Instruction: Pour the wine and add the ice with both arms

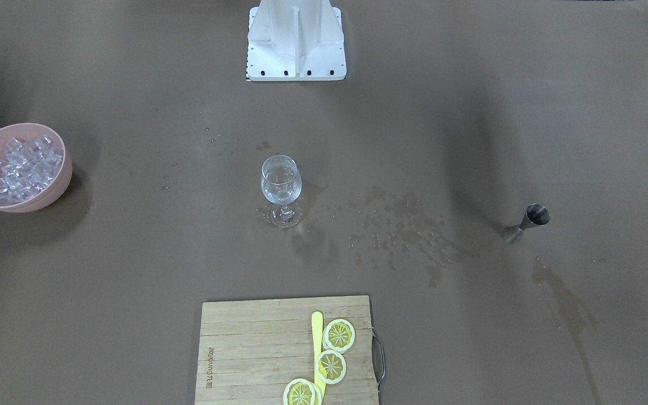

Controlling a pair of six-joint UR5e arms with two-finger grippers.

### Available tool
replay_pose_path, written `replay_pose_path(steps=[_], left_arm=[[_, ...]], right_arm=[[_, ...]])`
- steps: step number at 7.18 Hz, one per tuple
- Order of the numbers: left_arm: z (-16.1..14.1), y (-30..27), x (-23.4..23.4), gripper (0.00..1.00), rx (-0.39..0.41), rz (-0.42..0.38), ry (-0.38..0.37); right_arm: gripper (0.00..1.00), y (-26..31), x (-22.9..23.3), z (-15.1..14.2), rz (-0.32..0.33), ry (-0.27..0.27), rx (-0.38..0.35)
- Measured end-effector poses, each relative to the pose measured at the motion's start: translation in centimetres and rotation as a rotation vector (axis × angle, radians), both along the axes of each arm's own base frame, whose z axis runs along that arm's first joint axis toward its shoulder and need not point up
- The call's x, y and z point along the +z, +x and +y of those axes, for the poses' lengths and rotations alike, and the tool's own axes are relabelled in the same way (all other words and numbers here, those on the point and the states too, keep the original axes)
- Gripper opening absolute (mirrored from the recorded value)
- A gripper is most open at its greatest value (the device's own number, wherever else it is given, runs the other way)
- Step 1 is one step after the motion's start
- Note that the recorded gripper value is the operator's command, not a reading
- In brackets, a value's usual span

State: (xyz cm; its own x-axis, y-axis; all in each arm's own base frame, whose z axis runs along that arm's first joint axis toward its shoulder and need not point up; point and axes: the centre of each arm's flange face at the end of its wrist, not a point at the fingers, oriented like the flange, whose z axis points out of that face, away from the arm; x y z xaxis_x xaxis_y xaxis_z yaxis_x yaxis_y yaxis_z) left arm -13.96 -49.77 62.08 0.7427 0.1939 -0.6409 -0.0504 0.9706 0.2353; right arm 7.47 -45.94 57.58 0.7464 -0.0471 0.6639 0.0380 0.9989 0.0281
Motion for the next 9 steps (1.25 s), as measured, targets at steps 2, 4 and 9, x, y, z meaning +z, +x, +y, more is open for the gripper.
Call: replay_pose_path(steps=[2,4,9], left_arm=[[-0.1,0.0,-0.1,0.99,0.0,0.0,0.003],[-0.2,0.0,-0.4,0.99,-0.001,-0.001,0.008],[-0.7,2.3,-0.2,0.99,0.044,0.013,0.005]], right_arm=[[1.0,0.0,-0.1,0.0,0.001,0.009,0.0],[1.0,0.0,0.0,0.0,0.001,0.011,0.0],[1.0,0.0,0.1,0.1,0.001,0.009,0.0]])
